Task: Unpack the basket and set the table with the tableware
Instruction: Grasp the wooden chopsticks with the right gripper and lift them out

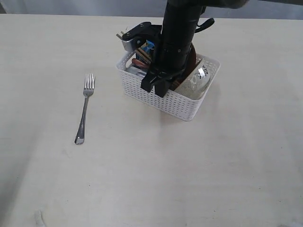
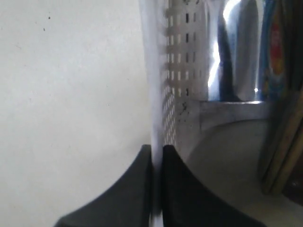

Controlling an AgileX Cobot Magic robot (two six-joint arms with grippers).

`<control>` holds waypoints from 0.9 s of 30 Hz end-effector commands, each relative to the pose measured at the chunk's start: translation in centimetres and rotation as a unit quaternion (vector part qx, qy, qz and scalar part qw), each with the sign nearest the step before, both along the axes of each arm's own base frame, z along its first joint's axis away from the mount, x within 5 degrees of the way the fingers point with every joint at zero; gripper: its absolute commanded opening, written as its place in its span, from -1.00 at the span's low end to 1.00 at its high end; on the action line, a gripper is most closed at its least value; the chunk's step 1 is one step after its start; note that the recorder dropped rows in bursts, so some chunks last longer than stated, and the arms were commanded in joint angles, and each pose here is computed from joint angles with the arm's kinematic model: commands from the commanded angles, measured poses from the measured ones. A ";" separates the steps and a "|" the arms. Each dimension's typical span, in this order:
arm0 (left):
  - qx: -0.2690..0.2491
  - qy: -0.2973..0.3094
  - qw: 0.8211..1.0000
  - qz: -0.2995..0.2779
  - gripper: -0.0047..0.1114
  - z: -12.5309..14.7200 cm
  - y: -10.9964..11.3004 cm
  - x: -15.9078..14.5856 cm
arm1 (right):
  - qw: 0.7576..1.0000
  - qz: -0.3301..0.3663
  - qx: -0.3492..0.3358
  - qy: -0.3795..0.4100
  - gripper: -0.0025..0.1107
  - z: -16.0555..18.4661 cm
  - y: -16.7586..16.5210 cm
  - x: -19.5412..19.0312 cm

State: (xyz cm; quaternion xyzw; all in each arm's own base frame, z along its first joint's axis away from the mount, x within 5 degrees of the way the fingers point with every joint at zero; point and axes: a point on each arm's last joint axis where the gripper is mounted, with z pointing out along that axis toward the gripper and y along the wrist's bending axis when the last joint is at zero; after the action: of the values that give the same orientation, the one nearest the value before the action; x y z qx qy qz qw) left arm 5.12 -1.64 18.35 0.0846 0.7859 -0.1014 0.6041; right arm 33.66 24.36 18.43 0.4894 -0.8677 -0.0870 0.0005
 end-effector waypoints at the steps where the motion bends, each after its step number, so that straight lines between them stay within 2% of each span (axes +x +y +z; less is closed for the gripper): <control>1: -0.002 -0.001 1.000 -0.002 -0.92 -0.1 0.0 0.0 | 0.999 -0.019 -0.003 0.026 -0.69 0.6 -0.4 -0.9; 5: -0.002 -0.001 1.000 -0.002 -0.92 -0.1 0.0 0.0 | 1.000 -0.018 0.016 0.000 -0.23 3.2 -0.7 -1.3; 7: -0.002 -0.001 1.000 -0.002 -0.92 -0.1 0.0 0.0 | 0.999 -0.018 0.025 -0.014 -0.12 4.6 -0.9 -1.6; 10: -0.002 -0.001 1.000 -0.002 -0.92 -0.1 0.0 0.0 | 0.998 -0.018 0.040 -0.035 -0.11 6.4 -1.2 -2.0; 14: -0.002 -0.001 1.000 -0.002 -0.92 -0.1 0.0 0.0 | 0.986 -0.062 0.095 -0.118 -0.11 7.4 -0.4 -0.6; 27: -0.001 -0.001 1.000 -0.003 -0.92 -0.1 0.0 0.0 | 0.971 -0.113 0.117 -0.177 -0.11 1.9 1.3 3.0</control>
State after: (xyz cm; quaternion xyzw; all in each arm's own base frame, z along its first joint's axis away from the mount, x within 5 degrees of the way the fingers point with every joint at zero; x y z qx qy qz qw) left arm 5.12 -1.64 18.35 0.0846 0.7859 -0.1014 0.6041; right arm 35.98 25.55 21.20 0.4008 -0.8873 -0.1064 -0.2021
